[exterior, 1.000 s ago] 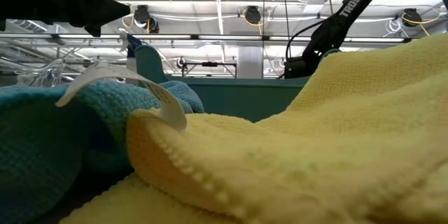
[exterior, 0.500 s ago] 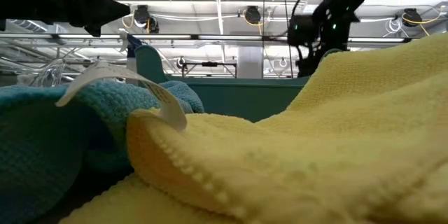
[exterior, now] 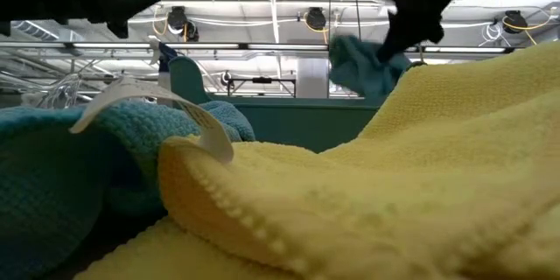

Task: Sort microfiber towel by color & place in baskets
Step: Put the top blue microfiber towel into the blue bin

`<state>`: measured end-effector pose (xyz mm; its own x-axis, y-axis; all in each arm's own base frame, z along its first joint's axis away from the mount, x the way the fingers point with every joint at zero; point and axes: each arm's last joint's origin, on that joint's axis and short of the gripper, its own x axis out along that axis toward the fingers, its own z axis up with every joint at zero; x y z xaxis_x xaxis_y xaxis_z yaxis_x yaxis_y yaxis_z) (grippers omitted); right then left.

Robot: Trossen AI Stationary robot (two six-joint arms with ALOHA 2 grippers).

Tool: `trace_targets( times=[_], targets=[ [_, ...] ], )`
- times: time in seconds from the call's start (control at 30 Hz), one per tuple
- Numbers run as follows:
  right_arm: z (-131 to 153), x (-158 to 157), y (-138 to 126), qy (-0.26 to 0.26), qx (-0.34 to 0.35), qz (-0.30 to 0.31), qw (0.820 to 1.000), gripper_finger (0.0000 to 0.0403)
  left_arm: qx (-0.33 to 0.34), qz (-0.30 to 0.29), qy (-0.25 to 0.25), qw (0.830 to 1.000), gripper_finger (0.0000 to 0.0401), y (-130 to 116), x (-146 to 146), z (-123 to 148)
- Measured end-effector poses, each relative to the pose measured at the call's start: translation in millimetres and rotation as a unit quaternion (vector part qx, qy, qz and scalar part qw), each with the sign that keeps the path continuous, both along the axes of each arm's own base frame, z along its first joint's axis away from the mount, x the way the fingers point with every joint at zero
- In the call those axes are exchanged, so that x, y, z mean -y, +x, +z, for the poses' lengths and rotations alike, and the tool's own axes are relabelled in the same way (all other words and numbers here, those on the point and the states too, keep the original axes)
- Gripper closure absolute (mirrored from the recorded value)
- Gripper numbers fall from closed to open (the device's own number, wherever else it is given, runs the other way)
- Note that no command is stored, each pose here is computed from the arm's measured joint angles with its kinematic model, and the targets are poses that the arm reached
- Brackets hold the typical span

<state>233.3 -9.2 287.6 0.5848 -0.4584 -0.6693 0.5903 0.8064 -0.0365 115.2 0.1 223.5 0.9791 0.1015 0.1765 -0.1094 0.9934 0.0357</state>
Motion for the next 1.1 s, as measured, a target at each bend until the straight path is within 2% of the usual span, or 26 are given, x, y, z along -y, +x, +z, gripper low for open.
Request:
trace_targets(
  times=[0.13, 0.3, 0.57, 0.7, 0.8, 0.97, 1.1],
  targets=[
    [4.9, -31.6, 3.9, -0.013, 0.03, 0.07, 0.997, 0.04, 0.042, -0.053, -0.035, 0.997, 0.0369, 1.0, 2.6, 7.5],
    [4.1, -68.5, 6.0, -0.031, 0.057, 0.112, 0.992, 0.04, 0.08, -0.135, -0.082, 0.984, 0.0369, 5.8, 10.1, 14.6],
    [3.0, -119.6, 29.6, -0.061, 0.16, 0.17, 0.97, 0.04, 0.067, -0.194, -0.107, 0.973, 0.0369, 23.6, 32.7, 15.1],
    [-11.5, -138.4, 49.1, -0.087, 0.157, 0.205, 0.962, 0.04, 0.038, -0.223, -0.11, 0.968, 0.0369, 38.3, 52.7, 24.1],
    [-22.2, -149.9, 62.9, -0.093, 0.137, 0.215, 0.962, 0.0399, 0.018, -0.217, -0.089, 0.972, 0.0369, 51.3, 69.2, 29.9],
    [-29.0, -165.2, 85.2, -0.1, 0.113, 0.225, 0.963, 0.0399, -0.01, -0.157, -0.05, 0.986, 0.0369, 73.2, 88.9, 34.5],
    [-32.0, -176.9, 103.4, -0.091, 0.106, 0.241, 0.961, 0.0399, -0.025, -0.139, -0.048, 0.989, 0.0369, 88.1, 97.5, 34.9]
  ],
)
